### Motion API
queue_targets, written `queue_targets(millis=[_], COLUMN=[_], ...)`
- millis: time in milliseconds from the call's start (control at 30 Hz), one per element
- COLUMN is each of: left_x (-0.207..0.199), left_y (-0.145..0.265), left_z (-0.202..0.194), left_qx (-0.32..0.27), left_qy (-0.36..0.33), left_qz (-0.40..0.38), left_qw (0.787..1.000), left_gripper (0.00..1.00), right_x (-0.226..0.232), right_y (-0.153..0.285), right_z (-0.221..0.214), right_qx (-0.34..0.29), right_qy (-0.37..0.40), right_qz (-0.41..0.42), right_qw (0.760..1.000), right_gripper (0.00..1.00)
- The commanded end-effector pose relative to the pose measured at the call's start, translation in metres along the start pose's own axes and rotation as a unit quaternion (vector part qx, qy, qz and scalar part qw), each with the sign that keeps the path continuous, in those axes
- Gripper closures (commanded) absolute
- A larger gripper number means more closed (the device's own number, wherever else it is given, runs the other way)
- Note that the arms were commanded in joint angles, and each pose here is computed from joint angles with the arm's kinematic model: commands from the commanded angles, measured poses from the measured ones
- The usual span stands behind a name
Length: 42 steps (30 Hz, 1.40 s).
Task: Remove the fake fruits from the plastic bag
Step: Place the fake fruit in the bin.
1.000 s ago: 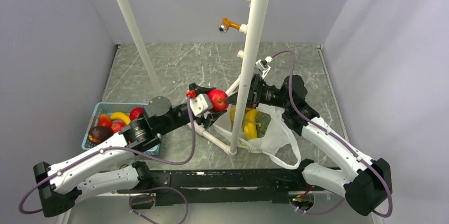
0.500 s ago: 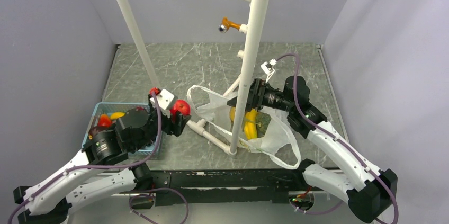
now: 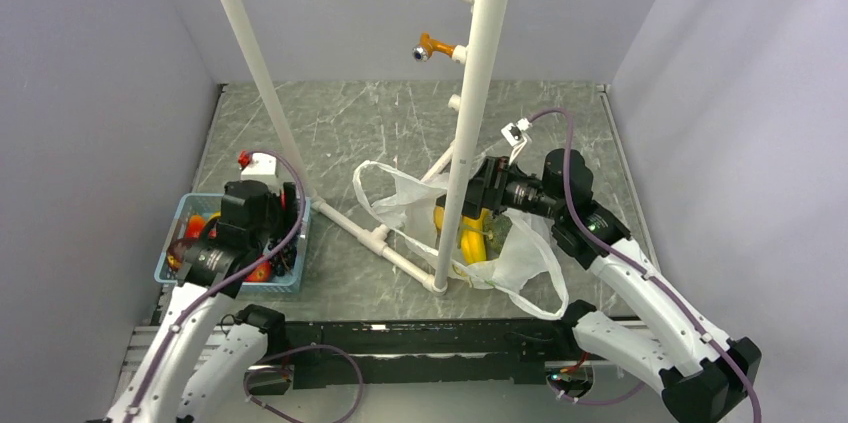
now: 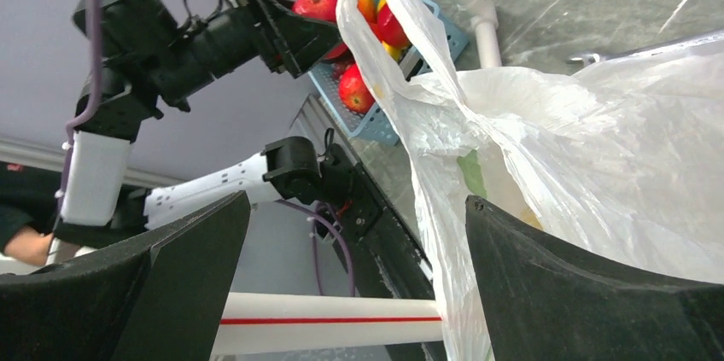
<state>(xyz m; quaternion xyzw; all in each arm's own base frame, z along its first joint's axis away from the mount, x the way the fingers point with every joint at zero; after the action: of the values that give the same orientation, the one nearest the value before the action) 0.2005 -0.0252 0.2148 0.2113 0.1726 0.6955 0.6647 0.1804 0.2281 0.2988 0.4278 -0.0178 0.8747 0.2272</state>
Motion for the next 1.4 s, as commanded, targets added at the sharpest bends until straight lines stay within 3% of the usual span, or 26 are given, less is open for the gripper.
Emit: queue_targets(millis=[0,233,367,467,600,700,900,967,1167,1300,1367], left_x=[0.008,0.032,0.047,0.044,0.044,0.046,0.047,0.046,0.039,0.025,0.015], left_y=[-0.03,-0.061,-0.075,-0.081,-0.082,-0.08,-0.076,-0.074,-0.065,-0.05,-0.035], left_z=[-0.006,-0.022,-0.041,-0.05,-0.053,-0.052,-0.047,-0.045,-0.03,-0.011,0.004], left_qx=[0.007,0.066,0.149,0.186,0.192,0.186,0.171,0.165,0.128,0.072,0.02], left_qy=[0.032,0.101,0.134,0.146,0.151,0.153,0.152,0.15,0.138,0.122,0.117], left_qz=[-0.013,0.013,0.055,0.044,0.047,0.057,0.058,0.052,0.024,-0.027,-0.063], left_qw=[0.999,0.993,0.978,0.971,0.969,0.969,0.972,0.973,0.982,0.989,0.991], left_gripper=[0.51,0.47,0.46,0.47,0.44,0.33,0.03,0.01,0.01,0.0,0.01], right_x=[0.011,-0.004,-0.018,-0.033,-0.056,-0.076,-0.092,-0.092,-0.082,-0.066,-0.066], right_y=[0.013,0.029,0.043,0.057,0.078,0.095,0.131,0.139,0.146,0.14,0.139], right_z=[0.015,0.009,0.011,0.011,0.008,-0.004,-0.027,-0.035,-0.054,-0.059,-0.062], right_qx=[-0.03,-0.026,-0.035,-0.038,-0.045,-0.03,0.002,0.036,0.117,0.114,0.112], right_qy=[0.052,0.093,0.113,0.107,0.061,0.014,-0.049,-0.044,0.005,0.022,0.019], right_qz=[-0.013,-0.075,-0.143,-0.211,-0.317,-0.401,-0.518,-0.531,-0.485,-0.415,-0.406], right_qw=[0.998,0.992,0.983,0.971,0.945,0.915,0.854,0.845,0.867,0.902,0.907], right_gripper=[0.01,0.01,0.01,0.01,0.01,0.01,0.01,0.01,0.01,0.01,0.01])
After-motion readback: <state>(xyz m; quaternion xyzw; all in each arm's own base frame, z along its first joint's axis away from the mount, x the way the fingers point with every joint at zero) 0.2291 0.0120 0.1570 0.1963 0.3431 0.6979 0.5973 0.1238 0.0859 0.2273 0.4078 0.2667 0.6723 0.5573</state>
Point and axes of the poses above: each gripper's point midway between its finger pads, its own y axis back along the fingers, its own x axis along the line the jaws close on, z = x × y, the point moved 3 cm from there along y, back along the fingers
